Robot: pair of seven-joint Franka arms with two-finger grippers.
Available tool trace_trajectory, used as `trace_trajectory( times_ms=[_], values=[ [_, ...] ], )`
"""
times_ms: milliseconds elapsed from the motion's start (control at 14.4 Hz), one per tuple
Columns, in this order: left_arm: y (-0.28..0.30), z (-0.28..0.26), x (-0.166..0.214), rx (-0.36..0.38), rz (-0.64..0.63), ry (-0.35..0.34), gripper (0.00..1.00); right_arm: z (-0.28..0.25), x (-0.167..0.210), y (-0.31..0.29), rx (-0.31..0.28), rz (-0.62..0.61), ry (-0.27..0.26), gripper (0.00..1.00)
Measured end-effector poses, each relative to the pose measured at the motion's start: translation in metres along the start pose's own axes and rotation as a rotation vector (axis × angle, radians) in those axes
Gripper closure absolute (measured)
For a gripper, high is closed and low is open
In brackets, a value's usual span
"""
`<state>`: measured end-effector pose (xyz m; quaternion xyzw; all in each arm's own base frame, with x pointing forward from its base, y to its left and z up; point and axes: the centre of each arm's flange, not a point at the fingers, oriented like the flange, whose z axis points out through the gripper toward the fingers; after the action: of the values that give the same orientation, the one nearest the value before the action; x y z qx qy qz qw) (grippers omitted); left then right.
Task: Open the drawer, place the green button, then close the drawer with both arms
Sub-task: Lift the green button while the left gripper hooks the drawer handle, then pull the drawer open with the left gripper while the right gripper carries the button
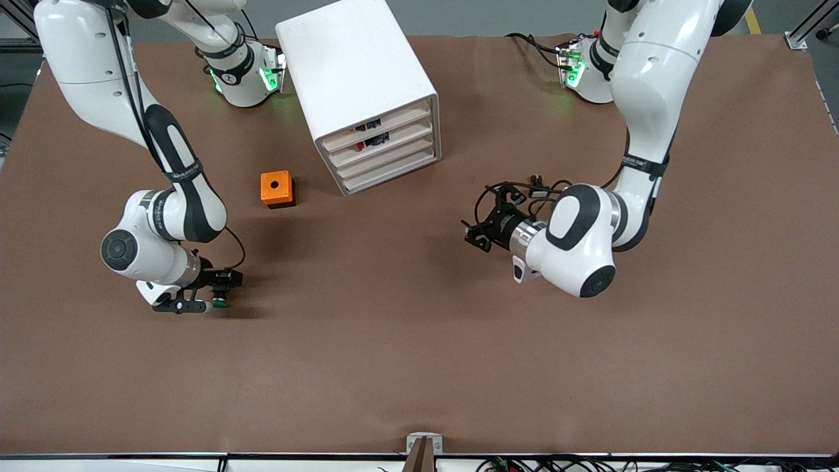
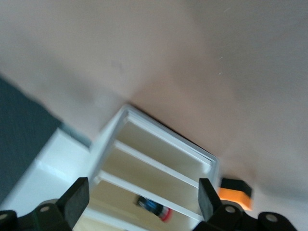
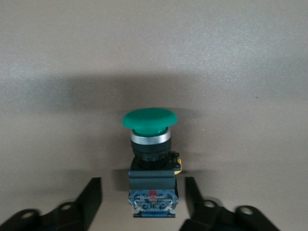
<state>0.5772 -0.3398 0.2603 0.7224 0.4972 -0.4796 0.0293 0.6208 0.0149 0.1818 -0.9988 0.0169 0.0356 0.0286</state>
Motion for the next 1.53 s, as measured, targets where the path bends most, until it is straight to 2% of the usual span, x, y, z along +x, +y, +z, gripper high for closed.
trace_trajectory(
  times_ms=[139, 208, 417, 556, 833, 1111, 1181, 1250, 1319, 1528],
  values=[
    [0.011, 0.017, 0.013, 0.023, -0.174, -0.078, 0.0, 0.0, 0.0, -0.001, 0.0, -0.002, 0.001, 0.52],
    [0.016, 0.026, 0.019, 0.04, -0.257, -0.11, 0.0, -0.001, 0.001, -0.001, 0.0, -0.004, 0.001, 0.6],
    [0.028, 0.057, 0.023, 0.106, -0.464, -0.196, 0.0, -0.003, 0.002, 0.001, -0.001, -0.024, 0.006, 0.59],
    [0.034, 0.081, 0.024, 0.156, -0.564, -0.212, 0.0, -0.009, 0.006, 0.002, 0.0, -0.024, 0.006, 0.59],
    [0.036, 0.14, 0.02, 0.258, -0.65, -0.166, 0.0, -0.053, 0.017, -0.004, 0.014, -0.008, -0.029, 0.59],
    [0.034, 0.187, 0.019, 0.33, -0.68, -0.123, 0.02, -0.128, 0.019, -0.017, 0.028, 0.084, -0.082, 0.59],
    [0.033, 0.193, 0.018, 0.344, -0.683, -0.116, 0.11, -0.146, 0.018, -0.023, 0.029, 0.113, -0.096, 0.59],
    [0.031, 0.2, 0.017, 0.362, -0.683, -0.11, 0.24, -0.162, 0.017, -0.03, 0.029, 0.143, -0.105, 0.59],
    [0.028, 0.207, 0.015, 0.385, -0.681, -0.106, 0.31, -0.177, 0.015, -0.038, 0.028, 0.175, -0.109, 0.59],
    [0.021, 0.225, 0.008, 0.43, -0.675, -0.1, 0.33, -0.211, 0.004, -0.081, 0.017, 0.284, -0.108, 0.59]
  ],
)
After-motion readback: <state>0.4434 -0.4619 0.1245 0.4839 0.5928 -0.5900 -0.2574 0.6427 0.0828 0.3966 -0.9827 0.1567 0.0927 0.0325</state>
